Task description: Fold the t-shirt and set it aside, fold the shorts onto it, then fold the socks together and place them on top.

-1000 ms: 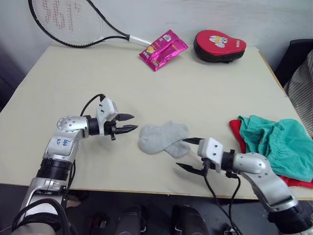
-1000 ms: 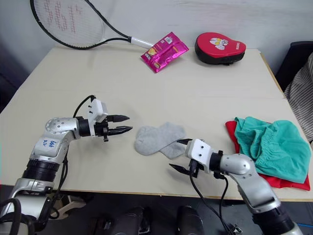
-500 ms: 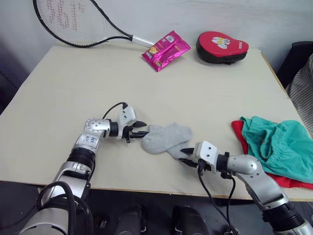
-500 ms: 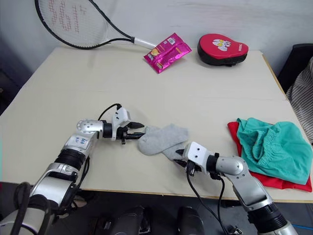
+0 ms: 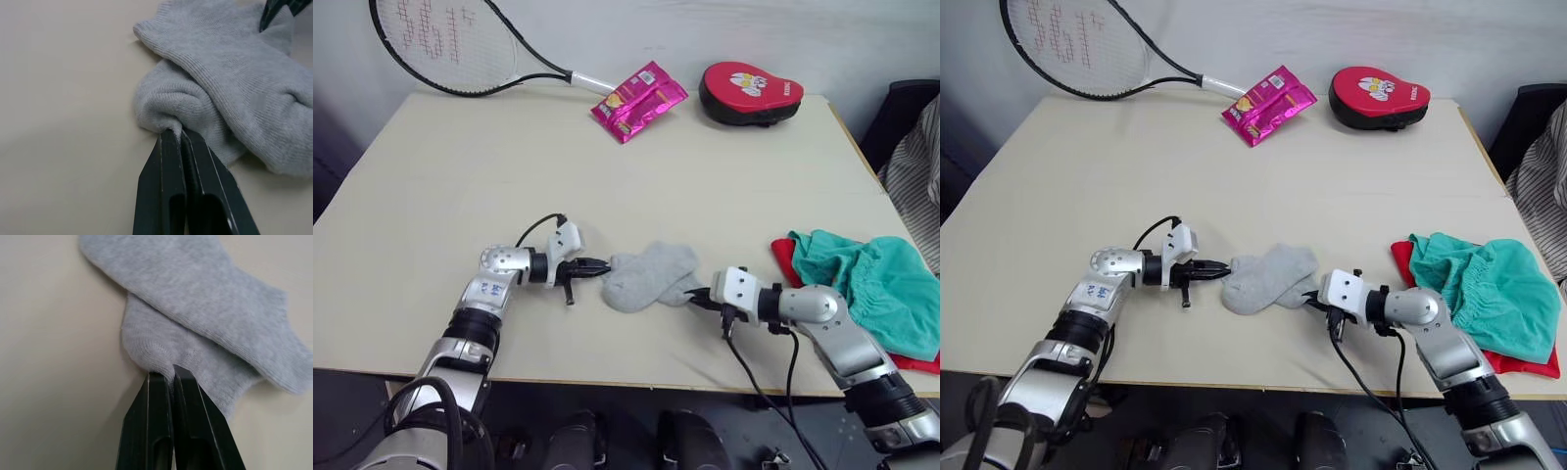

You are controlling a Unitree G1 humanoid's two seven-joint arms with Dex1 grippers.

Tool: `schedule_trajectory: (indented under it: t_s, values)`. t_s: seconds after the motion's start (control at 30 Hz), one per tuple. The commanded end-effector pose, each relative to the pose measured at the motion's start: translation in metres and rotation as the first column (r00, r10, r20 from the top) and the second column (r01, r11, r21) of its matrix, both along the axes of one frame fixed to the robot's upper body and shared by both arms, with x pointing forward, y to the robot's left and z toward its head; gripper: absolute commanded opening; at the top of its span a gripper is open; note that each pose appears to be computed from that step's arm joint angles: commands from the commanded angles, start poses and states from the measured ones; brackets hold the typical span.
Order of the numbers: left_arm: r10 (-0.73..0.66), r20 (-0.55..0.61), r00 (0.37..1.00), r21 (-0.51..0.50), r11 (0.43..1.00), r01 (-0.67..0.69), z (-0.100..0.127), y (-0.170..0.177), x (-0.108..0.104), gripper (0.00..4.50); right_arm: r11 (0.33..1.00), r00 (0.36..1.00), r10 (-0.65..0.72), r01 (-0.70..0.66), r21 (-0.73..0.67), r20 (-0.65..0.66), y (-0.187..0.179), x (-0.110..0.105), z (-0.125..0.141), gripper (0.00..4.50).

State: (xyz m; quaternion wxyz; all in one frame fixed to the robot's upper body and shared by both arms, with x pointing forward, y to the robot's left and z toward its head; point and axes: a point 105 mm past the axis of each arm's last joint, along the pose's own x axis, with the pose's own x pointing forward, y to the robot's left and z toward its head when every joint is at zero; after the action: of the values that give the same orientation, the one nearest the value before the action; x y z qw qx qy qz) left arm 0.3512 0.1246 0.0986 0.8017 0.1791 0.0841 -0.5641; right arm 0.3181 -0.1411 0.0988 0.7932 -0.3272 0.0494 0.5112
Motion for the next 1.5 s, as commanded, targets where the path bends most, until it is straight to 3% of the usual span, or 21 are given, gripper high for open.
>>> schedule_trajectory:
  t_s: [0.03, 0.23, 0.27, 0.37, 0.57, 0.6, 0.67, 0.7, 0.73, 0.8, 0.87, 0.9, 1.17, 1.43, 1.5]
  values:
    - [0.011, -0.005, 1.0, -0.014, 1.0, -0.011, 0.003, 0.002, -0.021, 0.02, 1.0, 1.0, -0.007, 0.007, -0.005, 0.031, -0.01, 0.008, 0.004, 0.0]
    - [0.131, 0.03, 0.991, -0.011, 0.991, -0.131, 0.003, 0.008, -0.025, 0.02, 1.0, 1.0, 0.02, -0.02, 0.014, 0.022, -0.006, 0.01, -0.001, 0.0]
    - [0.155, 0.036, 0.987, -0.015, 0.988, -0.155, 0.004, 0.009, -0.025, 0.0, 0.999, 1.0, 0.023, -0.024, 0.022, 0.013, -0.006, 0.01, -0.001, 0.23]
    - [0.209, 0.045, 0.977, -0.035, 0.978, -0.208, 0.007, 0.015, -0.024, 0.66, 0.996, 0.996, 0.078, -0.075, 0.052, -0.051, -0.002, -0.001, 0.002, 0.97]
    - [0.217, 0.068, 0.974, -0.114, 0.971, -0.209, 0.033, 0.032, -0.03, 2.52, 0.991, 0.991, 0.097, -0.088, 0.103, -0.094, -0.013, -0.013, 0.025, 3.02]
    - [0.212, 0.026, 0.977, -0.141, 0.968, -0.207, 0.04, 0.041, -0.036, 2.84, 0.981, 0.98, 0.098, -0.066, 0.182, -0.173, -0.016, -0.016, 0.039, 3.37]
    - [0.161, -0.108, 0.981, -0.182, 0.967, -0.179, 0.049, 0.051, -0.052, 2.85, 0.963, 0.944, 0.097, -0.009, 0.27, -0.315, -0.018, -0.021, 0.057, 4.07]
    - [0.162, -0.177, 0.971, -0.148, 0.971, -0.189, 0.046, 0.056, -0.06, 2.85, 0.959, 0.902, 0.057, 0.07, 0.276, -0.428, -0.021, -0.018, 0.061, 4.38]
    - [0.152, -0.227, 0.962, -0.101, 0.979, -0.178, 0.043, 0.057, -0.067, 3.26, 0.954, 0.861, 0.036, 0.121, 0.274, -0.508, -0.022, -0.016, 0.064, 4.5]
    - [0.169, -0.313, 0.935, 0.005, 0.984, -0.176, 0.031, 0.058, -0.08, 3.75, 0.936, 0.806, -0.02, 0.223, 0.272, -0.592, -0.022, -0.004, 0.072, 4.5]
    - [0.188, -0.334, 0.924, 0.04, 0.982, -0.186, 0.024, 0.053, -0.084, 4.39, 0.921, 0.797, -0.079, 0.288, 0.262, -0.599, -0.02, 0.011, 0.075, 4.5]
    - [0.191, -0.324, 0.927, 0.037, 0.981, -0.189, 0.022, 0.046, -0.083, 4.46, 0.92, 0.789, -0.127, 0.321, 0.227, -0.601, -0.018, 0.02, 0.07, 4.5]
    - [0.248, -0.442, 0.862, 0.065, 0.967, -0.245, -0.008, -0.003, -0.093, 4.46, 0.878, 0.754, -0.261, 0.445, 0.175, -0.603, 0.003, 0.071, 0.05, 4.5]
    - [0.292, -0.507, 0.811, 0.05, 0.949, -0.311, -0.016, -0.047, -0.09, 4.46, 0.873, 0.751, -0.271, 0.455, 0.175, -0.602, 0.019, 0.088, 0.046, 4.5]
    - [0.298, -0.517, 0.802, 0.059, 0.948, -0.314, -0.017, -0.054, -0.091, 4.07, 0.865, 0.749, -0.285, 0.47, 0.177, -0.598, 0.021, 0.092, 0.044, 4.5]
